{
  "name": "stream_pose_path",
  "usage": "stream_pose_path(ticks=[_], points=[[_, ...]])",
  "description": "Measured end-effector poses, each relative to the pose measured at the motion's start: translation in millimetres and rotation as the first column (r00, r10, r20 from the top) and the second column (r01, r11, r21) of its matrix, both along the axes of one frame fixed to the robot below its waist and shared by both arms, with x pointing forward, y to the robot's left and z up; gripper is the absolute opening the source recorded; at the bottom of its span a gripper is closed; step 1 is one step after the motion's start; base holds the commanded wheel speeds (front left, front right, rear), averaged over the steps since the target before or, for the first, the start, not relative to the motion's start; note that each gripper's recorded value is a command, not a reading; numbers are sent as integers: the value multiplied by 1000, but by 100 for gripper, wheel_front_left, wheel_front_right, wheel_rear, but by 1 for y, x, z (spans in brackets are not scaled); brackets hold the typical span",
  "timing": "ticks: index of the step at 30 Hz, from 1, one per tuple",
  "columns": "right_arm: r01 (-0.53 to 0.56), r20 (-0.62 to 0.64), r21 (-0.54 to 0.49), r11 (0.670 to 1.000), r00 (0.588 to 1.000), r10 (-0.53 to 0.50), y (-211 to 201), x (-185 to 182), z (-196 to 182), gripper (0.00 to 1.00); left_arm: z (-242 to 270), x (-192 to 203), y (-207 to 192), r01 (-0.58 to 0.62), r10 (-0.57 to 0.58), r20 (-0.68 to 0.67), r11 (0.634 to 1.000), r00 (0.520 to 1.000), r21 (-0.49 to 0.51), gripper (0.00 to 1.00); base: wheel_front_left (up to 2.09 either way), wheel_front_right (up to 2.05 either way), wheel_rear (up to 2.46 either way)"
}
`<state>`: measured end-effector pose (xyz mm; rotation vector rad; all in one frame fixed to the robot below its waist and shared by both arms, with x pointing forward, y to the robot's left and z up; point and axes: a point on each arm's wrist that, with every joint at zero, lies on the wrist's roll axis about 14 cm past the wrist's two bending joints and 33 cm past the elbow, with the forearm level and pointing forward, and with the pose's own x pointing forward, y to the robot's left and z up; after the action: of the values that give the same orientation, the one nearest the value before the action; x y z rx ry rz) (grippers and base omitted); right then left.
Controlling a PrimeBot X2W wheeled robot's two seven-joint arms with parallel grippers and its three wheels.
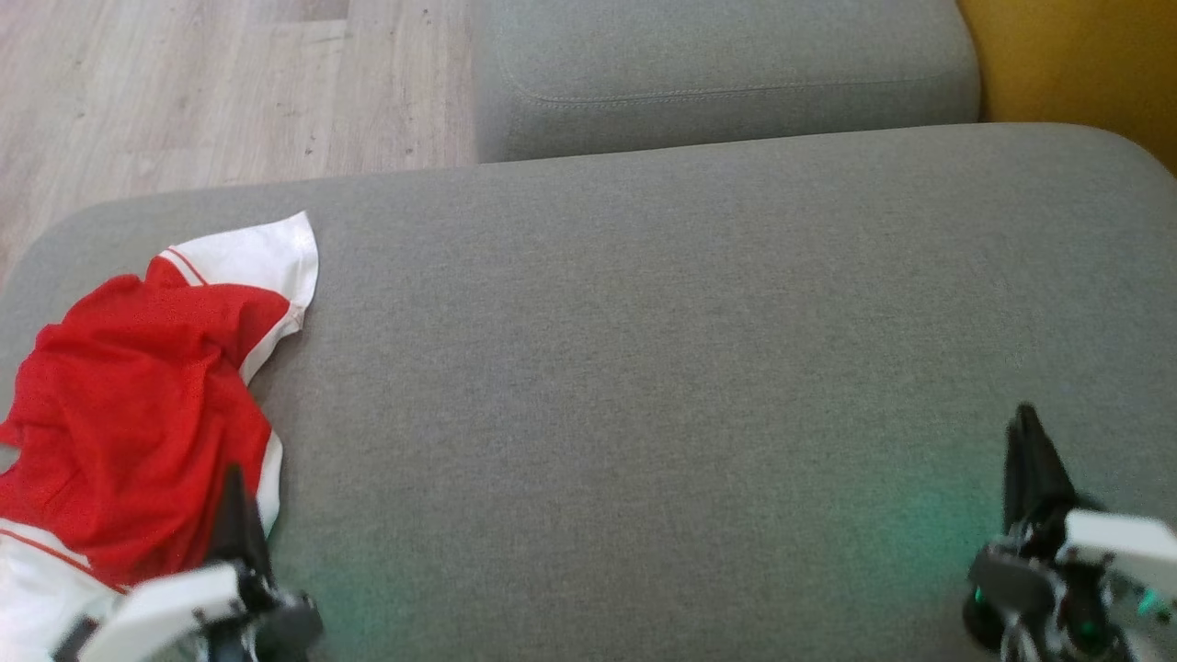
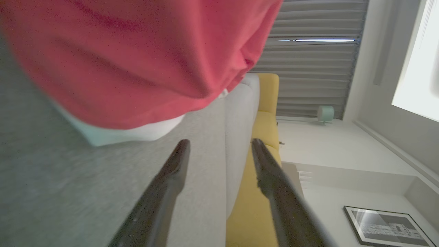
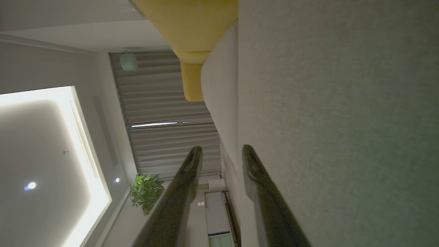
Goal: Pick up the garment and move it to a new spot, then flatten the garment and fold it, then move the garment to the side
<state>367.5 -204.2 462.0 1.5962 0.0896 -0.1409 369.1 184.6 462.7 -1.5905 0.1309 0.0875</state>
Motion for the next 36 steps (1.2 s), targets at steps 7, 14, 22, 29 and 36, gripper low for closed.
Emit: stream_pose_path(ticks=[7,14,22,29,36], points=[[-1,-78,5,1000,997,1,4,-17,-25,100,-27,-18,-1,-8,8,-84,1000,996,0,100,0,0,0],[-29,-77,-73,997,997,24,9,-16,-24,100,-19,-15,-2,2,2,-57,997,998,75,100,0,0,0],[-57,-63,-209,976,997,44,10,-13,-17,100,-12,-13,-8,36,-28,-43,983,999,181,100,0,0,0],[-87,-49,-320,943,996,75,17,-12,-10,100,-6,-11,-10,50,-42,-35,957,999,286,100,0,0,0],[-106,-38,-404,909,994,99,22,-10,-5,100,-4,-11,-17,75,-66,-36,925,997,372,100,0,0,0]])
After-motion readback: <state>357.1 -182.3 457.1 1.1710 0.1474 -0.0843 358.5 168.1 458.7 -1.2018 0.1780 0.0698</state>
